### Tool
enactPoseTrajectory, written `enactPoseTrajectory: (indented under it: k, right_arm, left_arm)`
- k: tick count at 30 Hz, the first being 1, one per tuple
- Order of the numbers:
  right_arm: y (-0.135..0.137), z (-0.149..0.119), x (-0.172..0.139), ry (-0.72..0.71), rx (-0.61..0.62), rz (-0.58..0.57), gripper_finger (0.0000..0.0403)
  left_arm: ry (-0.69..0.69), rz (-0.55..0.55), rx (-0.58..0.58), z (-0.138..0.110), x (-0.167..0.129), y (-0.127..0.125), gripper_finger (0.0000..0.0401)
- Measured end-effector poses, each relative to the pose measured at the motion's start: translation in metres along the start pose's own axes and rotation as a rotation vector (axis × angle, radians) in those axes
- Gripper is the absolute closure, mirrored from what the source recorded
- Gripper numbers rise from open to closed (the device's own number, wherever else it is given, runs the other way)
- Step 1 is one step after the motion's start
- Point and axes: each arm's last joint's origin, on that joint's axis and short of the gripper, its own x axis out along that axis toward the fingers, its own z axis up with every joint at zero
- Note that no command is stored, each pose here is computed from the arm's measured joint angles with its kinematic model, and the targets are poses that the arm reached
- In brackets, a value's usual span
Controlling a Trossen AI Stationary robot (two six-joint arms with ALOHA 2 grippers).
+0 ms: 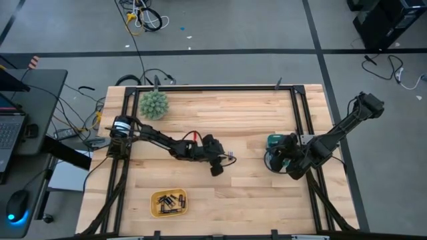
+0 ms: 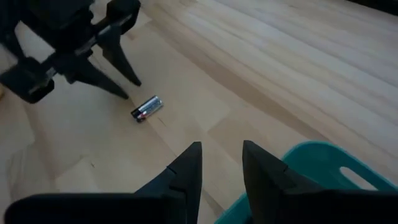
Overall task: Sort batteries
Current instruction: Put the silver battery into the green bin
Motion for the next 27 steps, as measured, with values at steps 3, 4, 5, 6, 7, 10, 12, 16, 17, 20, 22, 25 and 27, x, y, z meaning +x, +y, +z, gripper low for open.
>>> enactPoseTrajectory:
  k: [3, 4, 5, 6, 7, 10, 12, 16, 17, 20, 22, 25, 27]
  right_arm:
    - [0.003, -0.003, 0.003, 0.003, -0.012, -0.011, 0.0302]
    - [0.004, -0.004, 0.004, 0.004, -0.017, -0.015, 0.0302]
    - [0.005, -0.005, 0.006, 0.005, -0.019, -0.017, 0.0302]
    - [0.006, -0.006, 0.007, 0.006, -0.022, -0.022, 0.0301]
    - [0.007, -0.006, 0.008, 0.007, -0.026, -0.026, 0.0301]
    - [0.010, -0.009, 0.011, 0.009, -0.033, -0.032, 0.0301]
    - [0.012, -0.010, 0.013, 0.009, -0.032, -0.031, 0.0302]
    - [0.016, -0.012, 0.015, 0.007, -0.023, -0.022, 0.0301]
    - [0.016, -0.012, 0.015, 0.007, -0.025, -0.024, 0.0301]
    - [0.017, -0.012, 0.016, 0.006, -0.021, -0.021, 0.0300]
    - [0.017, -0.012, 0.016, 0.005, -0.019, -0.019, 0.0302]
    - [0.017, -0.012, 0.016, 0.006, -0.021, -0.020, 0.0302]
    - [0.017, -0.012, 0.016, 0.006, -0.022, -0.019, 0.0302]
  left_arm:
    - [-0.022, 0.009, -0.103, 0.004, 0.002, 0.005, 0.0293]
    - [-0.027, 0.009, -0.129, 0.004, 0.002, 0.006, 0.0293]
    - [-0.024, 0.010, -0.153, 0.004, 0.002, 0.006, 0.0293]
    - [-0.024, 0.010, -0.177, 0.004, 0.002, 0.006, 0.0293]
    - [-0.021, 0.006, -0.198, 0.004, 0.002, 0.006, 0.0293]
    - [-0.027, 0.003, -0.243, 0.002, 0.004, 0.005, 0.0293]
    - [-0.053, 0.003, -0.272, 0.002, 0.007, 0.005, 0.0293]
    - [-0.074, -0.002, -0.332, 0.001, 0.012, 0.004, 0.0293]
    - [-0.068, 0.000, -0.333, -0.001, 0.012, 0.004, 0.0293]
    - [-0.078, -0.001, -0.338, -0.002, 0.015, 0.004, 0.0293]
    - [-0.076, 0.003, -0.338, -0.003, 0.015, 0.004, 0.0293]
    - [-0.078, 0.004, -0.339, -0.002, 0.015, 0.004, 0.0293]
    - [-0.081, 0.003, -0.340, -0.002, 0.015, 0.004, 0.0293]
